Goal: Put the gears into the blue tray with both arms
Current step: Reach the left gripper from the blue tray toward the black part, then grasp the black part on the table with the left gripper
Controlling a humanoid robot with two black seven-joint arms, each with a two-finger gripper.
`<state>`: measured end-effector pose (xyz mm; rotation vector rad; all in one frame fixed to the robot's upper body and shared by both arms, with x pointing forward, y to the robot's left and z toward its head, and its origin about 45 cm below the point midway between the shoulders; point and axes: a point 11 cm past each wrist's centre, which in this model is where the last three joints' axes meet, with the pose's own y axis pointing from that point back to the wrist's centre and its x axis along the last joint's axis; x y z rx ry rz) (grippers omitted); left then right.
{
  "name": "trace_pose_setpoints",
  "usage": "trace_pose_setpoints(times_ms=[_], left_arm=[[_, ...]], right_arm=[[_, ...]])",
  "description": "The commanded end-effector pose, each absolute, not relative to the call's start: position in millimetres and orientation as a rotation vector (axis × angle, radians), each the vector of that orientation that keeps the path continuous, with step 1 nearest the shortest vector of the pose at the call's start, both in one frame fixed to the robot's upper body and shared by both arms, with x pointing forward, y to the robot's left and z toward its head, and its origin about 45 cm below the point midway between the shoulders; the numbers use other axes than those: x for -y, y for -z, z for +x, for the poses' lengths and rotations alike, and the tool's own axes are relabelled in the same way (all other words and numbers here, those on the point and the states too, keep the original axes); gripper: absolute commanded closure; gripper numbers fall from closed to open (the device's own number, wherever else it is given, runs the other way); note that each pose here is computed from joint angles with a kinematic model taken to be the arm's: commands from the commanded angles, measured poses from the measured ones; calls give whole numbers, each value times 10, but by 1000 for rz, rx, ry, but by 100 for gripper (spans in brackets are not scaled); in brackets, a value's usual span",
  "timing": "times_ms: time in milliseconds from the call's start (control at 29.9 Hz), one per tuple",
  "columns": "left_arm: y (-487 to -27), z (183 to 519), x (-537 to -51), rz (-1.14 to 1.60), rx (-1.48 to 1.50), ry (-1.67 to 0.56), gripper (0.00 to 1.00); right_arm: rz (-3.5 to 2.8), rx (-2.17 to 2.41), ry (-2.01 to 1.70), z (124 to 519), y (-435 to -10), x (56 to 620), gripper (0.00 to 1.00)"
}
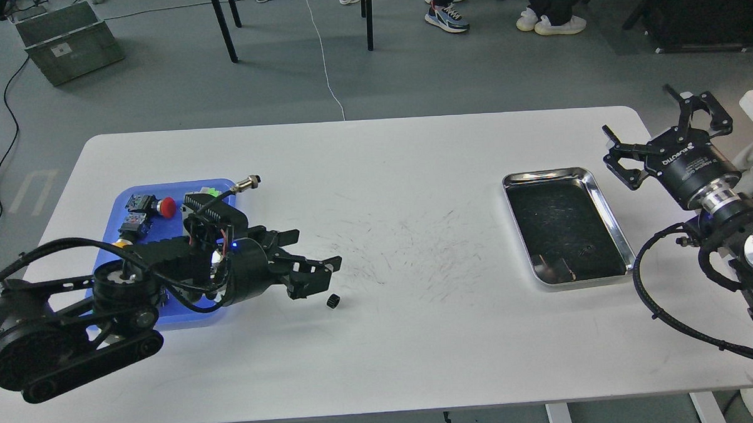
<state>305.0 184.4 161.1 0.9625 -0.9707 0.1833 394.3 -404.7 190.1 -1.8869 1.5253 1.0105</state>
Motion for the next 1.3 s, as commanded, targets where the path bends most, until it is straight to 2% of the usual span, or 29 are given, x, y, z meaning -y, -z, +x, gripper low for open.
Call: trace_pose_setpoints(times_ms=[0, 134, 468, 701, 835, 1002, 1102, 1203, 1269], left_arm=[[-1463, 2991, -1842, 1031, 1008, -170, 4], [-1229, 2829, -1770, 1053, 1042, -133, 9], [-1081, 2795, -1796, 1087, 1047, -121, 26], [-1039, 2750, -1808, 1089, 1031, -115, 47], [-1038, 2750, -1781, 1089, 1031, -119, 52], [-1031, 2745, -1765, 1094, 1028, -121, 71], [-1031, 2749, -1780, 1097, 1025, -125, 76], [-1008, 2724, -1794, 1100, 1015, -124, 88], [-1000, 2711, -1798, 1098, 1009, -124, 91]], right_arm=[[-1869, -1564, -1032, 3907, -1787, 4098, 1], [-1861, -1568, -1040, 3899, -1751, 4093, 1], [-1865, -1560, -1028, 3912, -1797, 4096, 1], [-1862, -1569, -1030, 3906, -1785, 4116, 1], [-1859, -1577, -1028, 3898, -1780, 4140, 1], [-1860, -1578, -1028, 3897, -1782, 4145, 1], [-1858, -1578, -1025, 3898, -1786, 4149, 1], [-1858, -1578, -1025, 3898, -1786, 4149, 1], [-1859, -1578, -1026, 3898, -1783, 4147, 1]])
